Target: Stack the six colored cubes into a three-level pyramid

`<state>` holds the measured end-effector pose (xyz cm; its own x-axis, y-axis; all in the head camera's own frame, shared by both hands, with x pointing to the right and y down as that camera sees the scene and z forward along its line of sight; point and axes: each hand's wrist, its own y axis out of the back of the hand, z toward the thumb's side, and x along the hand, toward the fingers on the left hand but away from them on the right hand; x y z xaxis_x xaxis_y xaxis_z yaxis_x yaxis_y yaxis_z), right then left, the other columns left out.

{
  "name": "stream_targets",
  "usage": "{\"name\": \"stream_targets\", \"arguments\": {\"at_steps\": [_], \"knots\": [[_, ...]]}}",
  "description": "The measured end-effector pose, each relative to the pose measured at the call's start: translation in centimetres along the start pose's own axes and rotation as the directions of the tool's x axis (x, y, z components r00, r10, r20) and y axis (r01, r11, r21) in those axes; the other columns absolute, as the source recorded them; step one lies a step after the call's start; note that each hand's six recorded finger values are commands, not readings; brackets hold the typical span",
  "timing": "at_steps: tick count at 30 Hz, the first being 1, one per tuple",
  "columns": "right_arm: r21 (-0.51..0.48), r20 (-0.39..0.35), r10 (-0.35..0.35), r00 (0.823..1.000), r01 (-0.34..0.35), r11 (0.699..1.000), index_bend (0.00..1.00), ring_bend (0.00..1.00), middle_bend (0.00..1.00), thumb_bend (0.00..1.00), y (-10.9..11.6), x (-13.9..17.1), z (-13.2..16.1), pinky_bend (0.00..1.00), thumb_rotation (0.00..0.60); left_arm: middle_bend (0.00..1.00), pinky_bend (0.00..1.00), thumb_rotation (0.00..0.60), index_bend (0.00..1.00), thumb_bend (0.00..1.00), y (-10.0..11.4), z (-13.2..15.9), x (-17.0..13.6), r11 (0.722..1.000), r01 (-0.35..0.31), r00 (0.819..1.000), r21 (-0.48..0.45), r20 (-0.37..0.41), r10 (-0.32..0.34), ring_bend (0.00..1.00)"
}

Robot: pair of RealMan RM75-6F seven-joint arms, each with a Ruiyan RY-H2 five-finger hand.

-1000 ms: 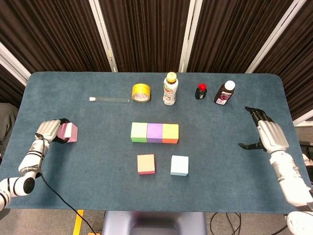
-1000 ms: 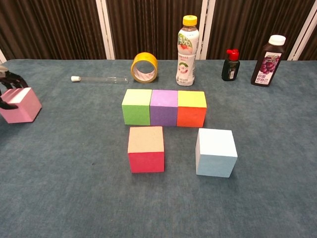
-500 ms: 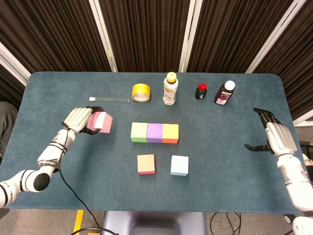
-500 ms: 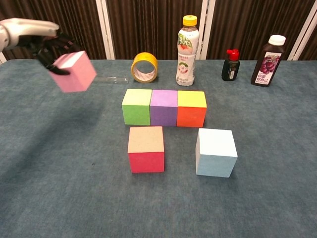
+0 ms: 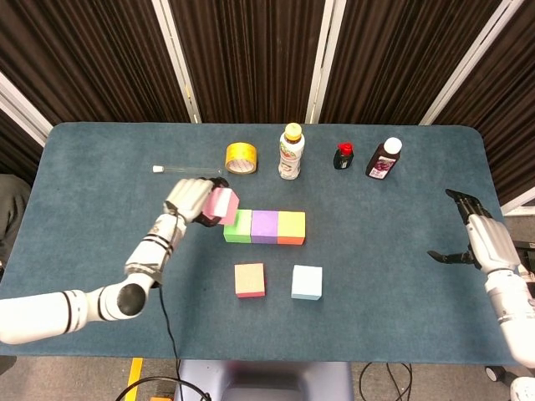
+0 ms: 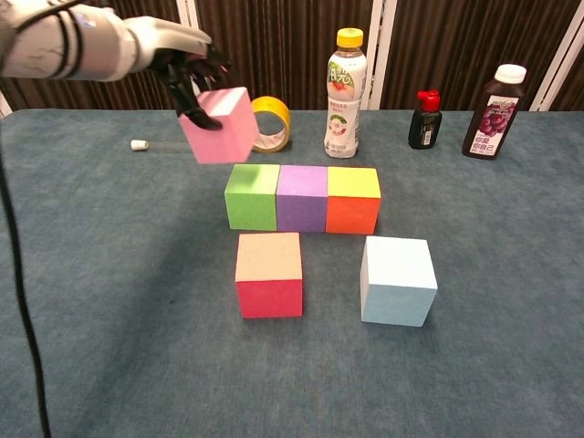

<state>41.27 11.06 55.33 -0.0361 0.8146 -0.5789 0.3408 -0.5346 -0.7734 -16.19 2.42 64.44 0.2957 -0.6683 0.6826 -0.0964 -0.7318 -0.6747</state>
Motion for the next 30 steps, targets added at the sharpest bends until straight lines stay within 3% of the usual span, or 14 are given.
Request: {"name": "stream_targets", "arguments": {"at_steps": [8, 25, 30], "knots": [[-0.005, 0.004, 0.011, 1.0, -0.011, 1.0, 0.16, 0.1, 0.17, 0.2, -0.1, -0.1, -0.6, 0.26, 0.6, 0.43, 0.48, 0.6, 0.16, 0.33, -1.7, 4.5, 0.6, 0.998, 0.032, 0.999, 0.063, -0.037, -0.029, 0.45], [-0.026, 0.012, 0.024, 1.0, -0.024, 0.999, 0.15, 0.1, 0.17, 0.2, -0.2, -0.8, -2.0, 0.26, 0.6, 0.37, 0.49, 0.6, 0.07, 0.33, -2.7, 7.0, 2.4, 0.997, 0.037, 0.988, 0.069, -0.149, -0.027, 0.44], [-0.03, 0.016, 0.028, 0.999, -0.028, 0.999, 0.15, 0.1, 0.17, 0.2, -0.2, -1.1, -2.5, 0.26, 0.6, 0.27, 0.49, 0.6, 0.01, 0.32, -3.3, 7.3, 2.7, 0.996, 0.056, 0.985, 0.074, -0.167, -0.043, 0.34]]}}
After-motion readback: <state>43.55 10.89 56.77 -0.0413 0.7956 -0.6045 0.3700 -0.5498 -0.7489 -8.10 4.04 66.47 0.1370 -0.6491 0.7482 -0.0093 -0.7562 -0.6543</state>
